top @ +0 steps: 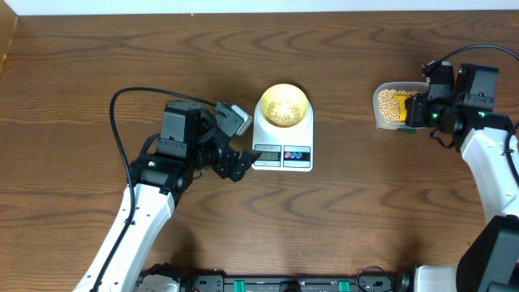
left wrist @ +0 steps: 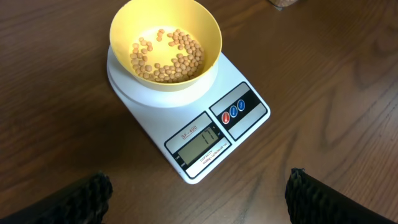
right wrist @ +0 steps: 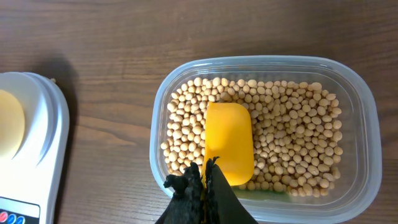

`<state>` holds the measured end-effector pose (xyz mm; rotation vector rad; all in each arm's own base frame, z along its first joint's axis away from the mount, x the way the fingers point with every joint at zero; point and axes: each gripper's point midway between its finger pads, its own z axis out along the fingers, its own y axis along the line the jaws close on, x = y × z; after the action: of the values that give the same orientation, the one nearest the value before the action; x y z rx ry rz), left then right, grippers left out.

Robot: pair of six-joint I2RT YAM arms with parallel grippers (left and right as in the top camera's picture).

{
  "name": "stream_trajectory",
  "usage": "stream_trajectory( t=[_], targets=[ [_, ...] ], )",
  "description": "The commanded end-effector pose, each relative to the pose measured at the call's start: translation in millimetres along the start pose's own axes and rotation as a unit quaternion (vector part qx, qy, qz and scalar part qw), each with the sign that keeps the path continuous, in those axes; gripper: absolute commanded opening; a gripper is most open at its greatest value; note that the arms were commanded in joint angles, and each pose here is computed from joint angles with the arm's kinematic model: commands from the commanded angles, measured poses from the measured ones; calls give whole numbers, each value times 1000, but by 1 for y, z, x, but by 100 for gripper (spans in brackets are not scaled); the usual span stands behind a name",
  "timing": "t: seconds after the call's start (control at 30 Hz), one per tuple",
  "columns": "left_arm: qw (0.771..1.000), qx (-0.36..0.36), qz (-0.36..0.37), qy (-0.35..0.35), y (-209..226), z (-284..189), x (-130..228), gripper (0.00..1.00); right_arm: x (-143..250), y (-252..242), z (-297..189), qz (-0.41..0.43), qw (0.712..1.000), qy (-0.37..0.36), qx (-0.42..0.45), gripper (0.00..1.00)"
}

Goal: Scoop item into bowl and weigh 50g on scale
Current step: 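Drag the scoop through the soybeans with the right gripper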

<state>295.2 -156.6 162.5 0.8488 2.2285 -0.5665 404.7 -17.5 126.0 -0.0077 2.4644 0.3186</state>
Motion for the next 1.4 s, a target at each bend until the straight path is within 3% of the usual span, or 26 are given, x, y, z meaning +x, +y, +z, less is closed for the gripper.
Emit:
stream_trajectory(
  t=[0.0,0.7,1.37],
  targets=[
    [1000,-4,1,-2,1,-2,0,91,-5,7,-2,4,999,-6,-36,1],
    [1000,-4,1,-2,1,-2,0,91,13,8,19,31,996,28,-79,1],
    [1000,-4,1,-2,1,-2,0,91,8,-6,9,59,993,9,-101,1]
  ],
)
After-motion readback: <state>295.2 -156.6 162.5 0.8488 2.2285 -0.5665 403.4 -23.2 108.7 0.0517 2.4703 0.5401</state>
